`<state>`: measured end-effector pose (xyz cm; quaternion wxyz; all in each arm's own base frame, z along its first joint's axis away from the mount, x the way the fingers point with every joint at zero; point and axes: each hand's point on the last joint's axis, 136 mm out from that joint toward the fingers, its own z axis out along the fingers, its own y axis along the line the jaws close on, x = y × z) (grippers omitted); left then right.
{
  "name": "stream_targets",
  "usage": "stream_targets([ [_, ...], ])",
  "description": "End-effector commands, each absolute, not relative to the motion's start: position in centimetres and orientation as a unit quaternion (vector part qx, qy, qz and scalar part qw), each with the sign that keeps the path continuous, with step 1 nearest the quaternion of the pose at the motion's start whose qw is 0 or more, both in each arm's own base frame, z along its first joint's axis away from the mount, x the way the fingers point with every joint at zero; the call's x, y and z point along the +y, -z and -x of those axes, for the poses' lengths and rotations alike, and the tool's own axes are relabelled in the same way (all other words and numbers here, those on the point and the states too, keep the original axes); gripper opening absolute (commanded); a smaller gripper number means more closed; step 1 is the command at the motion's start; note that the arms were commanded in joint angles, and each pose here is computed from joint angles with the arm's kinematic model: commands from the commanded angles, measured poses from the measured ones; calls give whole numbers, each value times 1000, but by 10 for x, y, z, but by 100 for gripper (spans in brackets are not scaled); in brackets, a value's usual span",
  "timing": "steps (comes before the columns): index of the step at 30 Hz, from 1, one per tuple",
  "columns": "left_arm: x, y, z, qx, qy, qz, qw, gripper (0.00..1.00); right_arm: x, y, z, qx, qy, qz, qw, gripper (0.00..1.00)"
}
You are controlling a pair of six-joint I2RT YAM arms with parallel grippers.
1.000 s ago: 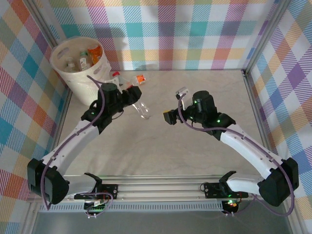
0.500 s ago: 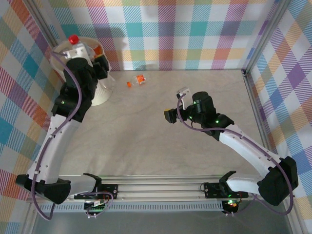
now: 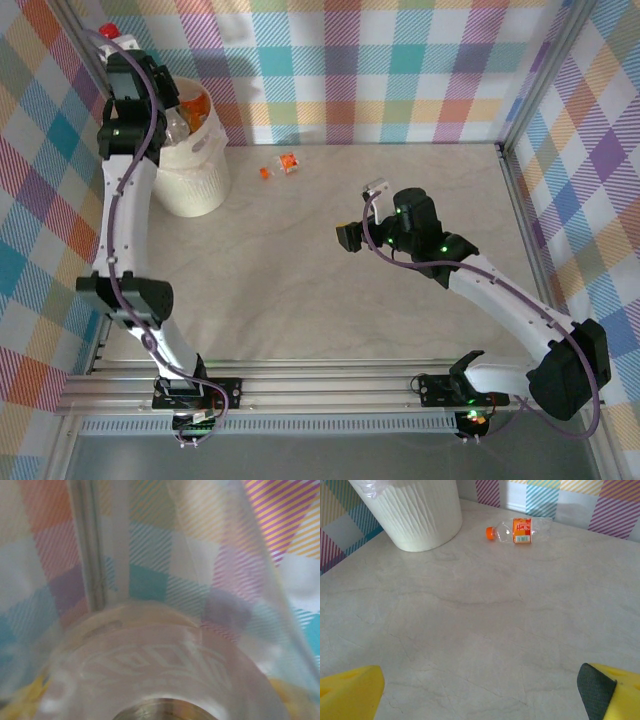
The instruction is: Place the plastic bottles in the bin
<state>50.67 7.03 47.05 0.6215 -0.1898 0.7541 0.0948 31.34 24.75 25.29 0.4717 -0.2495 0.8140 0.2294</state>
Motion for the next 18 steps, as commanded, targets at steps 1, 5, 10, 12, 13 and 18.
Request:
stream_targets([
  [1,87,-464,-523,760,-85,201,612,60,247,-257,-311,811,-232,245,479,100],
  [5,106,-434,-548,775,-62,226,586,61,246,-253,-311,814,-230,242,476,100],
  [10,109,-398,-571,796,19,244,554,63,247,-251,-313,817,-229,239,473,100],
  [12,106,-387,-578,799,57,251,543,64,247,-251,-314,818,-228,238,472,100],
  [13,105,-381,-581,800,69,258,537,64,247,-251,-314,818,-228,238,472,100],
  [18,100,-380,-591,797,100,258,537,93,248,-251,-315,819,-229,237,470,100],
])
